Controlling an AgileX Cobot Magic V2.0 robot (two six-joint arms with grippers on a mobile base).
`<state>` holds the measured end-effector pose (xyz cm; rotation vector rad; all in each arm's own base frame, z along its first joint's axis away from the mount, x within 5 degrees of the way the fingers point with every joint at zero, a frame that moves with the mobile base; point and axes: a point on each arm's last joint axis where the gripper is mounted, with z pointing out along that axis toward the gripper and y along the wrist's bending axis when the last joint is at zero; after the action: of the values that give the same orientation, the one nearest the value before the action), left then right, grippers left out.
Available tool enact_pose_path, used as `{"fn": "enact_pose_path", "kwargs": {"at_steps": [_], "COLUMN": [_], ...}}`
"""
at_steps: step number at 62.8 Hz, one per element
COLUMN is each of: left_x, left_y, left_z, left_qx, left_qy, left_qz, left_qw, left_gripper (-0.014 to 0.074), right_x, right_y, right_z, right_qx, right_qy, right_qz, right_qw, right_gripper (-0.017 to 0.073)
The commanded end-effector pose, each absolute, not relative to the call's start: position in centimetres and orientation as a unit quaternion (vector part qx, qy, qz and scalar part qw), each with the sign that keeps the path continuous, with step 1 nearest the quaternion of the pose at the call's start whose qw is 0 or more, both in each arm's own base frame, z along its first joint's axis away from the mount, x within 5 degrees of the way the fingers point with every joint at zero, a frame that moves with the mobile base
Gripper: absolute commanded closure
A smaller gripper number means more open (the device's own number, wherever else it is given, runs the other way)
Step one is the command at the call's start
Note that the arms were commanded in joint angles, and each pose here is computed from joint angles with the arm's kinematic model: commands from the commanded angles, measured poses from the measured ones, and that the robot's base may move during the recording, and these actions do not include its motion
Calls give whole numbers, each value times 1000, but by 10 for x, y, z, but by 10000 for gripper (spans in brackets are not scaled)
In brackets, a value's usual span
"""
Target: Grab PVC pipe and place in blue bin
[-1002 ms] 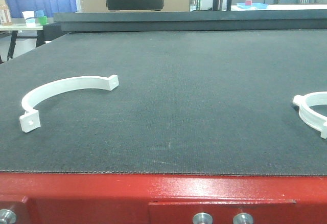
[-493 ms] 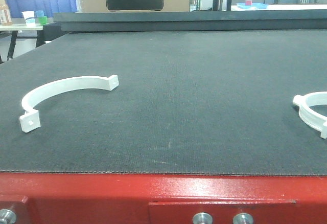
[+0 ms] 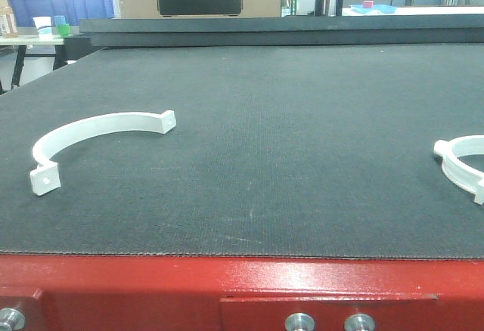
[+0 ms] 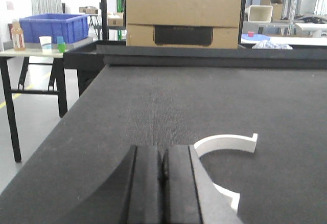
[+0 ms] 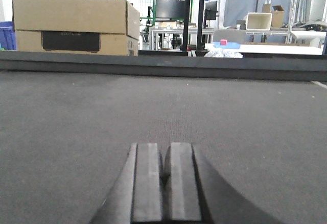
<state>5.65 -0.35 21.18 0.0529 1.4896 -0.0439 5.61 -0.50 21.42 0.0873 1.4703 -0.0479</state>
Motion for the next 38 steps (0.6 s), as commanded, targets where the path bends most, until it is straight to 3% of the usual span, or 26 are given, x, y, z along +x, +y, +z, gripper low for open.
{"fn": "enact_pose_path", "kwargs": {"at_steps": [1, 7, 16, 27, 38], "left_x": [55, 52, 47, 29, 29], "left_y": [-3, -3, -2, -2, -2], "left_z": [222, 232, 256, 306, 357], "left_qx": [20, 16, 7, 19, 27], "left_qy": [638, 595, 584, 607, 647], "left_qz": [-24, -26, -36, -28, -14], "left_qw": [769, 803, 811, 794, 762], "left_gripper": [704, 704, 704, 704, 704], "right_x": [55, 54, 47, 29, 30], "right_y": [-5, -5, -4, -3, -2], "right_z": [222, 226, 257, 305, 347], "right_qx": [38, 37, 35, 32, 32], "right_qy": [639, 621, 602, 547, 581], "right_qz": [-24, -25, -24, -25, -23], "right_qw": [768, 783, 797, 836, 813], "right_gripper": [727, 727, 727, 727, 727]}}
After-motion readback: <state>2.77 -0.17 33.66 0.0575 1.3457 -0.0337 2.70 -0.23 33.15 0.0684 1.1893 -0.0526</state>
